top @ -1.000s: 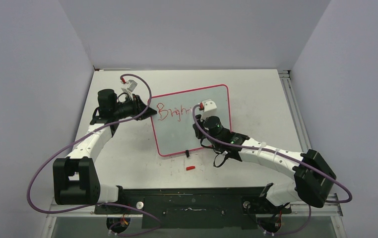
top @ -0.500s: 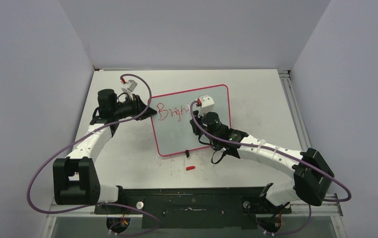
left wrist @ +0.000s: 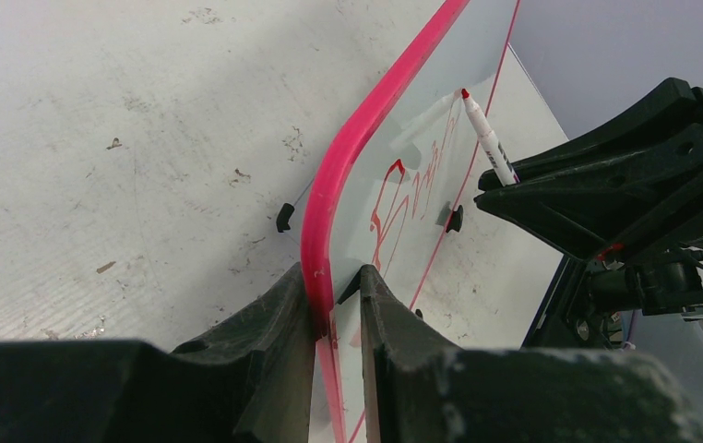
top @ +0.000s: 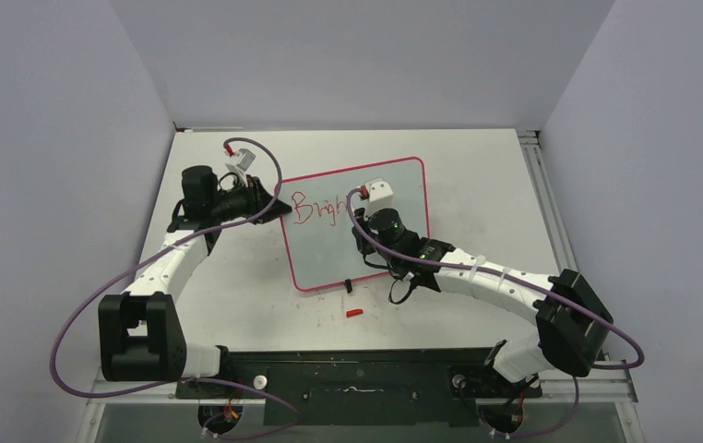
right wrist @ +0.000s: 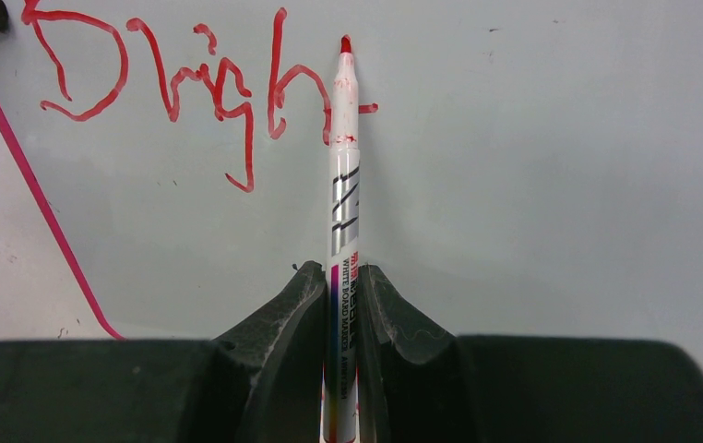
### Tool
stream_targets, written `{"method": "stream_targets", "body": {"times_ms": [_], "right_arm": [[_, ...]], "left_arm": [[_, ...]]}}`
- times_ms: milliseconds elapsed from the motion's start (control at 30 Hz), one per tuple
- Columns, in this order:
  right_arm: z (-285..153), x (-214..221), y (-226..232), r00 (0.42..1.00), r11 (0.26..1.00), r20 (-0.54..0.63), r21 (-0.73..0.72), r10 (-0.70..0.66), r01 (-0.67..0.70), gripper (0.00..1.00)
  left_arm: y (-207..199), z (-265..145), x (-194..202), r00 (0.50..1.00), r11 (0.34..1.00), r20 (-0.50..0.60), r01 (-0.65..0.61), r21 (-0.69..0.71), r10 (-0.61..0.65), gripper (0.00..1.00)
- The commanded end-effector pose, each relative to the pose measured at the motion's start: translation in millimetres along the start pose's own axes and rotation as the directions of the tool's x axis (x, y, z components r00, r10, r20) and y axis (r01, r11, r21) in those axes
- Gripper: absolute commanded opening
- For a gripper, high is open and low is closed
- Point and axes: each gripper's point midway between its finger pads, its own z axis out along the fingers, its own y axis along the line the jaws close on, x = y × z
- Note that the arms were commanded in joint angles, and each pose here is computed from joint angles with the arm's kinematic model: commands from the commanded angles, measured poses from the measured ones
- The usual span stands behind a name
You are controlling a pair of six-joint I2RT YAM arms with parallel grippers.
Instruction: Write a sentence on the whiteboard
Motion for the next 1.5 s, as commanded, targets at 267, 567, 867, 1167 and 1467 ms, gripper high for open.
{"method": "stream_targets", "body": {"times_ms": [267,567,867,1167,1467], "right_arm": [[0,4,1,0.999,0.999,-0.019,-0.006,0.045,-0.045,0.05],[-6,22,1,0.996,0.998,-0.054,-0.009,0.067,-0.067,0.05],[-12,35,5,0.995,0.997,-0.073,-0.018,0.069,-0.07,0.05],[-18,42,-2,0.993,0.999,-0.113,0.009,0.04,-0.039,0.05],[-26,18,-8,0.998,0.999,-0.049,0.021,0.028,-0.027,0.05]], "left_arm": [[-12,-4,-20,0.994,0.995,0.047,-0.095,0.008,0.094,0.15],[-12,-4,-20,0.994,0.995,0.046,-0.095,0.008,0.094,0.15],[-12,-4,-20,0.994,0.995,0.047,-0.095,0.007,0.095,0.15],[-13,-5,-20,0.994,0.995,0.049,-0.098,0.005,0.097,0.15],[-13,-5,-21,0.994,0.995,0.05,-0.099,0.005,0.099,0.15]]}}
